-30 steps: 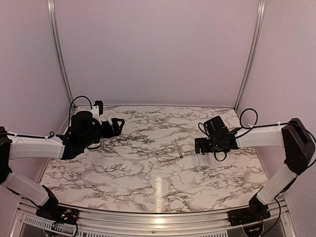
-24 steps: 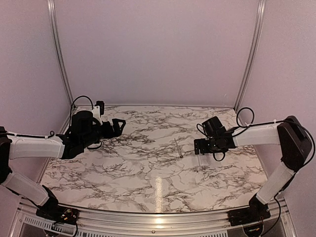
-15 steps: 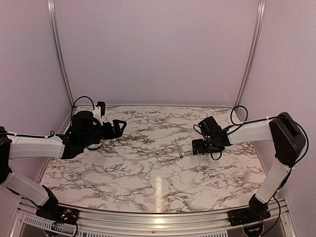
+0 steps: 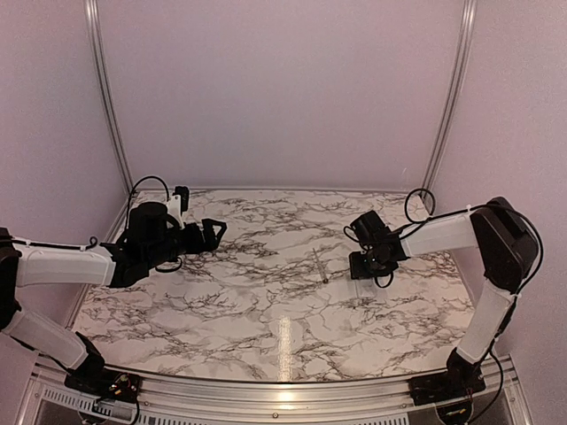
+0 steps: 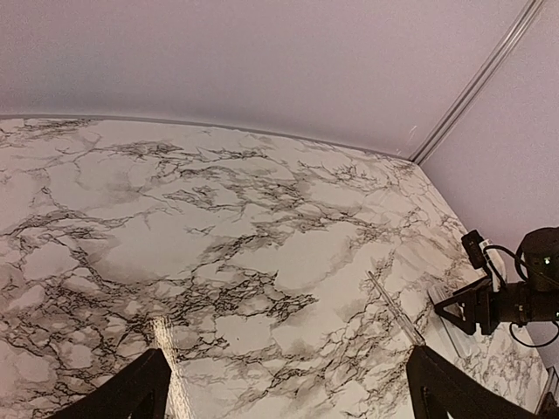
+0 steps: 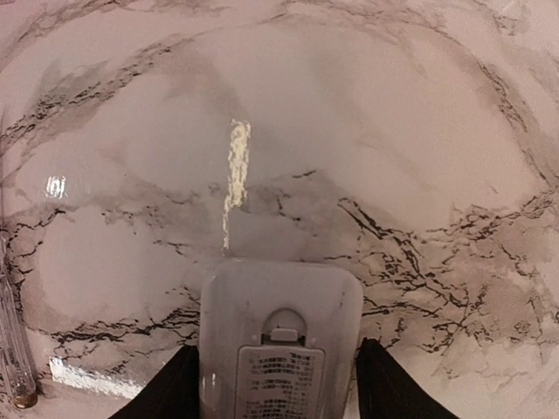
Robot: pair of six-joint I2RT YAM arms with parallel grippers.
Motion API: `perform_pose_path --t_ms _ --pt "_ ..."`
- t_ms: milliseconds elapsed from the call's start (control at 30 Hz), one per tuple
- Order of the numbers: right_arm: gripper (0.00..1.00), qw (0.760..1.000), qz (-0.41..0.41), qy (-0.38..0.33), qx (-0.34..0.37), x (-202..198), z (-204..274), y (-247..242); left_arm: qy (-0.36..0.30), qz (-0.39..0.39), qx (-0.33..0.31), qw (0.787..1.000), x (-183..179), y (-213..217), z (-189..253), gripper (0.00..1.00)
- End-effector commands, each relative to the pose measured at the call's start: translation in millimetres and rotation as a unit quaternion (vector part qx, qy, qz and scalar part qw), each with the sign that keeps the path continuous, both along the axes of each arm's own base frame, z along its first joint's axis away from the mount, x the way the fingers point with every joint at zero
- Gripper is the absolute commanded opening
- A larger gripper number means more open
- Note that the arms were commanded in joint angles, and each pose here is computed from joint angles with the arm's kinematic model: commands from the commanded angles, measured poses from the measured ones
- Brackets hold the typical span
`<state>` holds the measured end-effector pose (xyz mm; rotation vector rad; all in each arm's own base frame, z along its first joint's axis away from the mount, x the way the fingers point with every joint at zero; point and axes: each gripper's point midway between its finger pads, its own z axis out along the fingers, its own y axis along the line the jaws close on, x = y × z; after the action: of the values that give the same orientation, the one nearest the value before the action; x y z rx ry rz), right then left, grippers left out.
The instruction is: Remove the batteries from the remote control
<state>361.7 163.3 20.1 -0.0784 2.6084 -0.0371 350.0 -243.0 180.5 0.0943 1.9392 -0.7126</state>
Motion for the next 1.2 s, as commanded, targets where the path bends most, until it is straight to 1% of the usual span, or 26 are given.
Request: perform_pose_path --t_ms 0,267,500,667,767,867,900,967,1167 --pt "0.52 1.000 0.000 0.002 -0.003 1 2 4 0.006 -0.005 -0.003 1.000 -9 2 -2 0.99" --pt "0.37 1.000 -0.006 -0.006 0.003 -2 8 1 0.011 -0.007 -0.006 1.000 -13 3 -5 0.99" --pt "0.35 0.998 -0.012 -0.046 0.037 6 34 8 0.006 -0.019 -0.008 1.000 -14 -5 -2 0.99" --pt "0.33 0.989 -0.021 -0.097 0.106 14 70 21 -0.001 -0.031 -0.011 0.999 -16 -12 1 0.99" --pt "0.30 0.976 -0.028 -0.132 0.169 19 94 32 -0.003 -0.040 -0.014 0.999 -16 -18 2 0.99" --pt "0.29 0.956 -0.032 -0.166 0.240 24 118 46 -0.007 -0.047 -0.015 0.999 -16 -24 2 0.99" --pt "0.27 0.950 -0.036 -0.172 0.258 25 123 49 -0.007 -0.049 -0.016 0.999 -16 -26 2 0.99" --pt "0.27 0.937 -0.044 -0.187 0.292 25 135 56 -0.004 -0.067 -0.018 0.998 -19 -35 1 0.99" --pt "0.26 0.892 -0.040 -0.198 0.405 27 159 82 -0.013 -0.090 -0.025 0.996 -23 -48 5 0.99"
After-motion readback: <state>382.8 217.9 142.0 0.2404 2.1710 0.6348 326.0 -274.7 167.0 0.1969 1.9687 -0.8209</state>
